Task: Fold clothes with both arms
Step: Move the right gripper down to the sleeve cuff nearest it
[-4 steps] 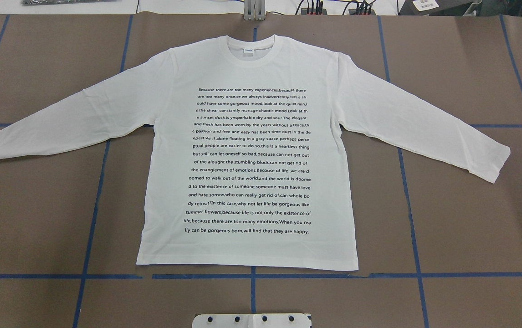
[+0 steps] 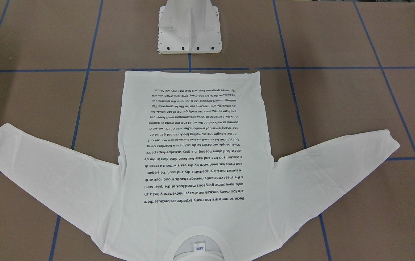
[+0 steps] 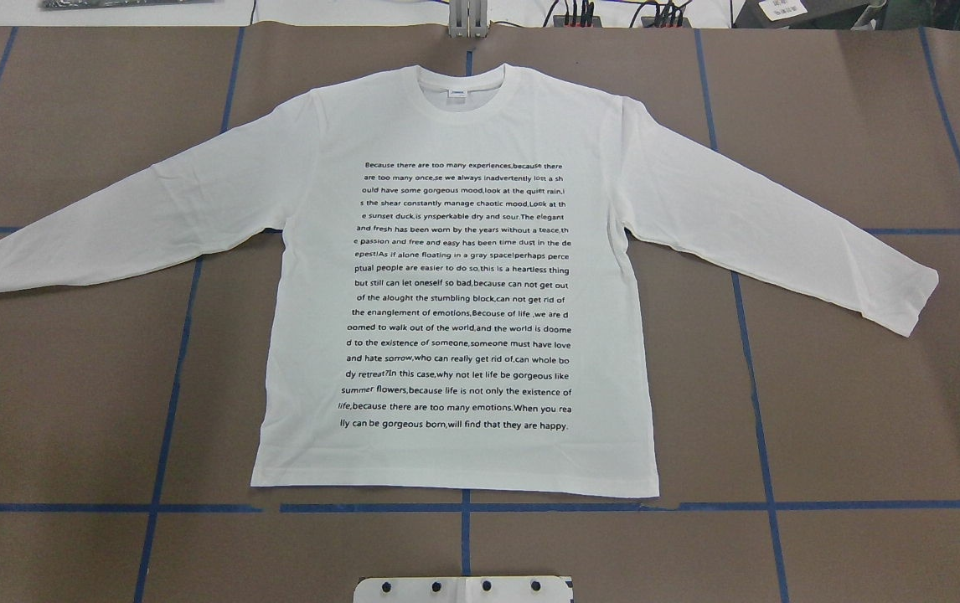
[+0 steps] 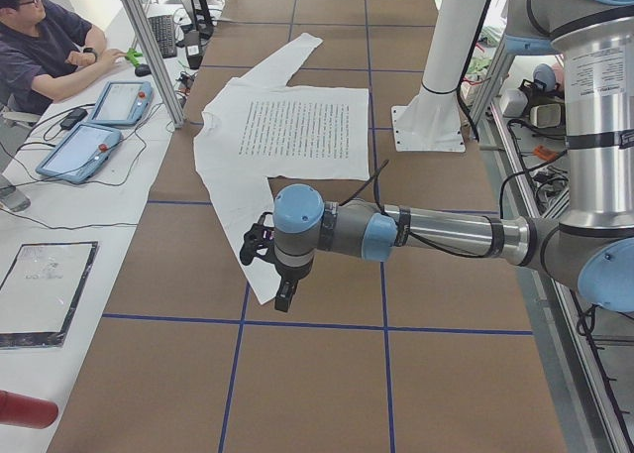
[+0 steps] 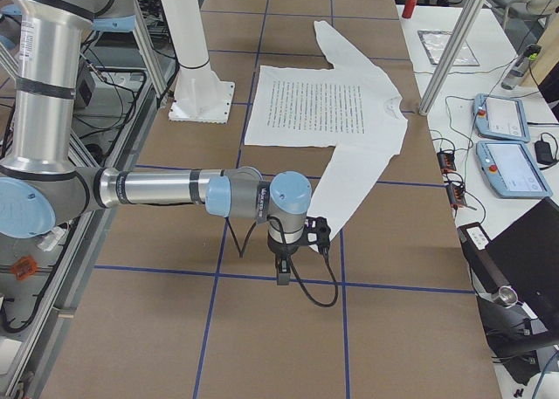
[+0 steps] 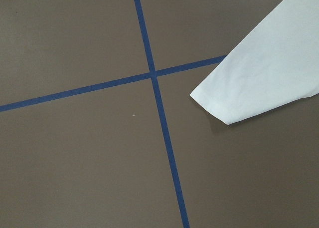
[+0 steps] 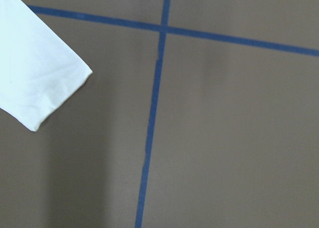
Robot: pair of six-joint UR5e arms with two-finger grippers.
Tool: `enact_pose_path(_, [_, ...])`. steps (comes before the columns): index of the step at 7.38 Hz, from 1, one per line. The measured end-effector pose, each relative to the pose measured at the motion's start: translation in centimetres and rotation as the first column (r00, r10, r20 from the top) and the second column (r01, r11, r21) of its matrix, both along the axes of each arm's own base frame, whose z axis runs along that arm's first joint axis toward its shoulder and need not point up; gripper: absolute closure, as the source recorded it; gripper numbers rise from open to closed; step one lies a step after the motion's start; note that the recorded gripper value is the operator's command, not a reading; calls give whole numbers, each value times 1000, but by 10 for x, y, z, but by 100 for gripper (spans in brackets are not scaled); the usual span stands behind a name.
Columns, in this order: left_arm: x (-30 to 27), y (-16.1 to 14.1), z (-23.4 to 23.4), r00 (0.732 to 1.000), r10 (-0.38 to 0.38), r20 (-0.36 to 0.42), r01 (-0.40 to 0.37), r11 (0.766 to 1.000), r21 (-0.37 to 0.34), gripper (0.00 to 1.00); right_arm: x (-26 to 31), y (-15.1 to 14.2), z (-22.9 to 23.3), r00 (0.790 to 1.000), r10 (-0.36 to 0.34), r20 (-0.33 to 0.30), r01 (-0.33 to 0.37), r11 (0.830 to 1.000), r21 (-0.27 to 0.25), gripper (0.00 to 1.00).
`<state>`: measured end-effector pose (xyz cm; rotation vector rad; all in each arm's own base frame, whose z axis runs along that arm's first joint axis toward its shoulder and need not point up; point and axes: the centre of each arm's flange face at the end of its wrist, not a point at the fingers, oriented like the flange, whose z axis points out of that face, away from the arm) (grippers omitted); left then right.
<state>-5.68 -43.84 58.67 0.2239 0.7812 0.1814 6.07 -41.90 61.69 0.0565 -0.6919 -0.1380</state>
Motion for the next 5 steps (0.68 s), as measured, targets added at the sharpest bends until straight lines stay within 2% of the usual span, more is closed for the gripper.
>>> enact_pose_path(1, [1, -8, -11, 1000, 1, -2, 0, 999, 33, 0, -8, -17, -21, 1000, -4, 9, 4, 996, 87, 0])
enact_pose_path(2, [1, -24, -21, 1000, 1, -4, -1, 996, 93, 0, -19, -33, -33, 1000, 2, 25, -5, 993, 119, 0])
enact_pose_path(3, [2, -41, -25, 1000, 1, -6, 0, 989, 148, 0, -29, -41, -36, 998, 11, 57, -18, 992, 124, 0])
enact_pose_path(4, [2, -51, -26, 1000, 1, -9, 0, 984, 176, 0, -42, -44, -38, 996, 0, 88, -13, 989, 144, 0])
enact_pose_path(5, [3, -55, -27, 1000, 2, -10, 0, 982, 187, 0, -66, -46, -36, 994, -9, 107, -7, 990, 143, 0])
